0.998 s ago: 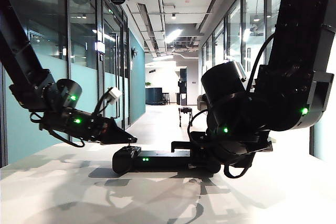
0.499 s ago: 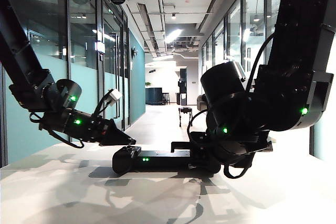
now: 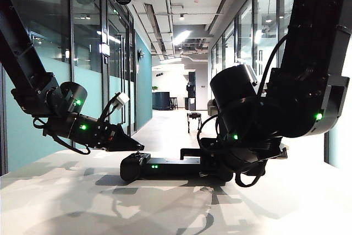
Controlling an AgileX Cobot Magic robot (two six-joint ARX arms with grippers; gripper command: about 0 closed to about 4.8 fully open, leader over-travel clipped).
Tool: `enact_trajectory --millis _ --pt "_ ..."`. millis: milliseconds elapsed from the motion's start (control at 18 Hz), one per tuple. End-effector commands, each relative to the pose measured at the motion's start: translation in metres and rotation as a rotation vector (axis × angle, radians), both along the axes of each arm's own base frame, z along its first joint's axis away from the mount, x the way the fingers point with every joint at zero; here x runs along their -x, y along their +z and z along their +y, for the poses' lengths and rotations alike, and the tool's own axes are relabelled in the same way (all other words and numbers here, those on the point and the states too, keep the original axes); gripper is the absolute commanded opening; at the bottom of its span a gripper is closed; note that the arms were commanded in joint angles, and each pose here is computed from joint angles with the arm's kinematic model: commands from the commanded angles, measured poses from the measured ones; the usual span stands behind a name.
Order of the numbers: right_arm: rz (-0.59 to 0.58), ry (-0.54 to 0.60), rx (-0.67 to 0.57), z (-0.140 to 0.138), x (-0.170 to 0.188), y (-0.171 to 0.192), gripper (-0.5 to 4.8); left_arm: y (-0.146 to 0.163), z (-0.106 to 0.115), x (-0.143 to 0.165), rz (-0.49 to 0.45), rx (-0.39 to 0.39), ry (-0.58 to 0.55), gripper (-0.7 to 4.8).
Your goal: Push the left joystick on the remote control sitting on the white table backward to make the robot dog back up in a straight line until it returns close to you.
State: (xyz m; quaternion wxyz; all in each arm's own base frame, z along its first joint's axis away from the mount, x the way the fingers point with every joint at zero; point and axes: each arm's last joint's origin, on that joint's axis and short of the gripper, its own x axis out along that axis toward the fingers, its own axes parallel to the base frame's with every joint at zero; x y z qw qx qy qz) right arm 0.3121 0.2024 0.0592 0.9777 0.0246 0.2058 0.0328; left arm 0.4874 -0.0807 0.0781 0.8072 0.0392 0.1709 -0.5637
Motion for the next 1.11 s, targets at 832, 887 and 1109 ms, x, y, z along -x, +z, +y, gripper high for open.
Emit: enact_trajectory --millis 832,887,1109 --pt "-0.017 -0.010 0.002 0.000 -0.001 0.003 1.44 0.003 -0.013 -0.001 -0.049 -0.061 0.038 -0.06" --pt "-0.017 -0.010 0.002 0.000 -0.001 0.003 1.44 0.003 -0.012 -0.002 -0.053 -0.079 0.063 -0.06" --pt "-0.017 -0.011 0.003 0.000 -0.001 0.003 1.44 0.013 -0.012 -0.002 -0.092 -0.125 0.088 -0.06"
